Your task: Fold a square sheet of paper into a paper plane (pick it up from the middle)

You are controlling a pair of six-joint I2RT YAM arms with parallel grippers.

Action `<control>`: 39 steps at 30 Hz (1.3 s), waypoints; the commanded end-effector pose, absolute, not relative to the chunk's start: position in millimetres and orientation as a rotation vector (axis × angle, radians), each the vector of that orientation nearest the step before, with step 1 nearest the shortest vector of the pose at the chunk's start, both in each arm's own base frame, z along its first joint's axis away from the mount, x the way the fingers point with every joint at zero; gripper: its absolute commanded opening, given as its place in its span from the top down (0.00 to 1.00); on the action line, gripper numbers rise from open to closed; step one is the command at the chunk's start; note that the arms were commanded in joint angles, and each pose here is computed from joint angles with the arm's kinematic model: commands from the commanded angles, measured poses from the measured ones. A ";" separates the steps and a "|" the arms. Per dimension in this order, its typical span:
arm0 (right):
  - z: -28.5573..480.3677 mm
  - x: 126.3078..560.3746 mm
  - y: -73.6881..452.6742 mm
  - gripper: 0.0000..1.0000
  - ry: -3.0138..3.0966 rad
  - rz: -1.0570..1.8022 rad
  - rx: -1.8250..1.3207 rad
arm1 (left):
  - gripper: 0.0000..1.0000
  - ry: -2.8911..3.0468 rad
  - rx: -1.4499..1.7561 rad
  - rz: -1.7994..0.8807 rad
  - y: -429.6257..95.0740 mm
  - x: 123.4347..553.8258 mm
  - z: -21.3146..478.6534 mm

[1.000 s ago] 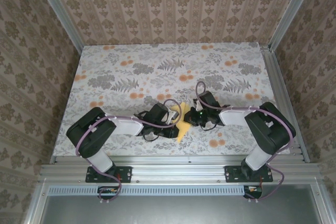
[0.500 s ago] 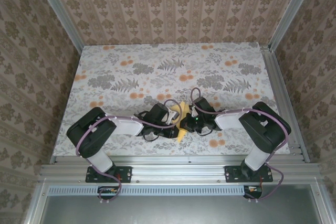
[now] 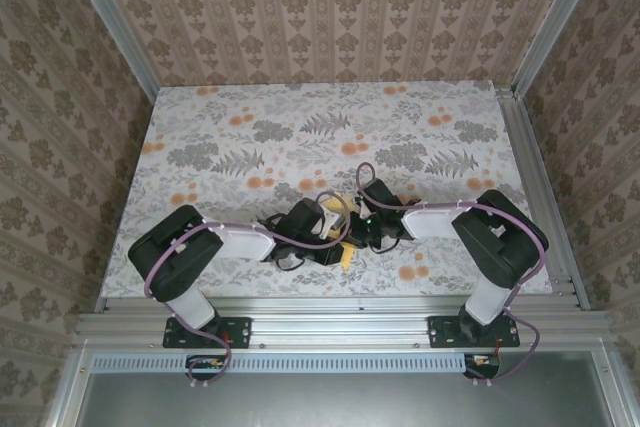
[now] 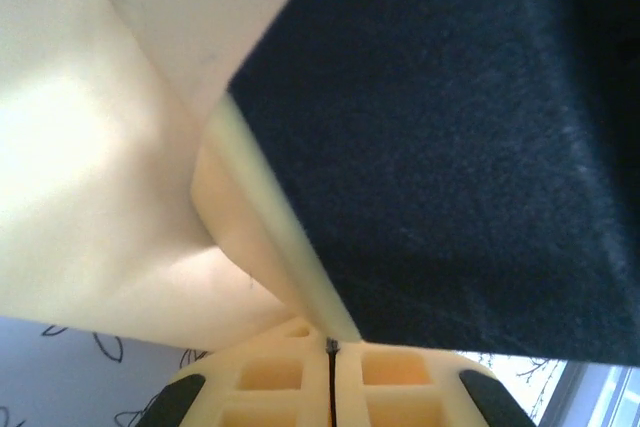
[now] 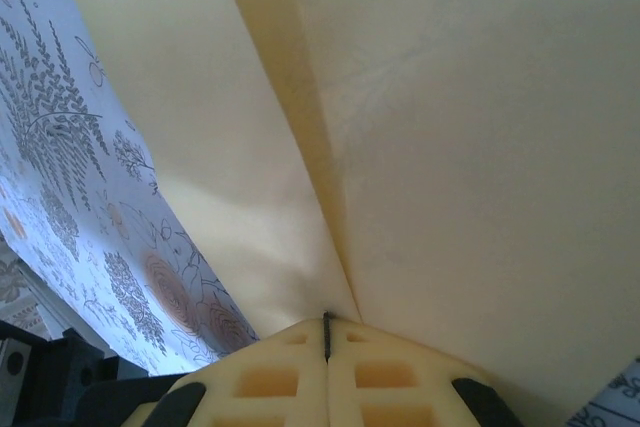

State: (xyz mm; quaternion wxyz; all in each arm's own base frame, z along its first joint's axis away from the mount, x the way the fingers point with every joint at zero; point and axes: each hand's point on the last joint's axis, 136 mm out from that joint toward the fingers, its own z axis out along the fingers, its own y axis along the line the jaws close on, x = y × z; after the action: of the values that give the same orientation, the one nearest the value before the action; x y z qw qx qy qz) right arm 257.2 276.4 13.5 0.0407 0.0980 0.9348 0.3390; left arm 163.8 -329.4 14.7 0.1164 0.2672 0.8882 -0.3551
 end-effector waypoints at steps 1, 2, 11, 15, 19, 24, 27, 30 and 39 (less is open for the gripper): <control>-2.1 293.0 245.9 0.92 2.787 0.810 0.418 | 0.93 2.901 0.849 -0.740 -271.8 120.2 -53.5; -0.3 297.1 246.6 0.92 2.775 0.822 0.423 | 0.93 2.905 0.853 -0.733 -270.5 119.3 -54.3; 7.9 326.0 260.1 0.93 2.727 0.921 0.421 | 0.93 2.916 0.856 -0.716 -266.4 116.7 -55.4; 6.4 337.1 265.4 0.93 2.705 0.977 0.435 | 0.93 2.920 0.859 -0.718 -265.9 115.3 -55.4; 16.1 347.6 266.7 0.93 2.664 1.020 0.437 | 0.93 2.922 0.861 -0.722 -265.2 113.8 -54.3; 31.6 344.3 260.6 0.93 2.665 1.010 0.403 | 0.93 2.914 0.851 -0.731 -264.9 113.7 -50.5; 36.5 335.2 251.3 0.93 2.679 0.978 0.377 | 0.93 2.900 0.835 -0.755 -269.3 116.9 -45.5; 36.7 322.5 238.4 0.93 2.706 0.936 0.360 | 0.93 2.890 0.821 -0.780 -273.9 119.6 -42.7; 44.1 260.9 230.6 0.93 2.759 1.063 0.306 | 0.93 2.862 0.750 -0.887 -283.0 129.8 -33.5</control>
State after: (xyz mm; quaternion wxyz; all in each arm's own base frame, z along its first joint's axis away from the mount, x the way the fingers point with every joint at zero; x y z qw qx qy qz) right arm 283.8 229.7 38.6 0.1053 0.1168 0.9258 0.3437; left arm 175.1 -331.7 17.5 0.1524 0.2638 0.8852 -0.3515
